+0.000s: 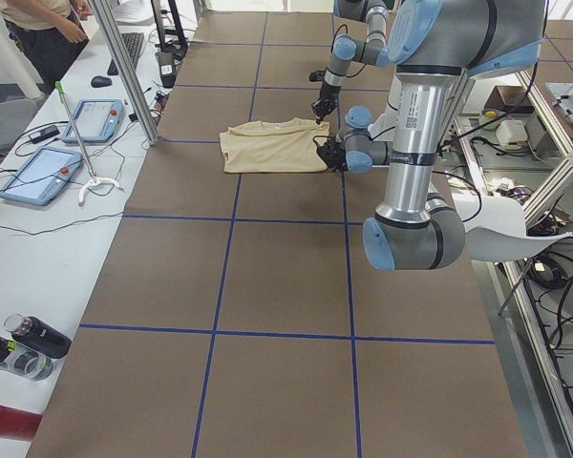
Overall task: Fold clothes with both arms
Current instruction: 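Grasp the shirt's two corners nearest the robot with both grippers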
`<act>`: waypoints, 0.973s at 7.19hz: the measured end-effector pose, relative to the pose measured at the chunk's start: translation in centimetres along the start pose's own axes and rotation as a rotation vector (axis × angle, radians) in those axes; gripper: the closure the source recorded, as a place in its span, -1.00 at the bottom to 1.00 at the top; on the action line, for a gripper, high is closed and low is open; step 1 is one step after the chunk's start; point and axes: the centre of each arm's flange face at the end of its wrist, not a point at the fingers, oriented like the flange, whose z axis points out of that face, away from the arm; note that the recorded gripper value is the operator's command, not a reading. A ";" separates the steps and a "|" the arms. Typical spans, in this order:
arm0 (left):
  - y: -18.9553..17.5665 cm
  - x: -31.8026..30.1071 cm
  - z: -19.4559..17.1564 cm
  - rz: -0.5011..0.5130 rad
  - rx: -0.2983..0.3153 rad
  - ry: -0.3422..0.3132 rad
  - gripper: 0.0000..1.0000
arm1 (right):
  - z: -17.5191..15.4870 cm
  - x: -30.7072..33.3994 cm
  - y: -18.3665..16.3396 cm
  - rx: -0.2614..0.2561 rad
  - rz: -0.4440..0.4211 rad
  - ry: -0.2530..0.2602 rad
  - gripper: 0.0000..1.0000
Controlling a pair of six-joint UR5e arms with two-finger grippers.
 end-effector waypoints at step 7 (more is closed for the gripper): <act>0.1 0.9 0.2 0.010 0.023 -0.024 0.11 | -0.6 -0.2 0.0 -0.006 0.002 -0.007 1.00</act>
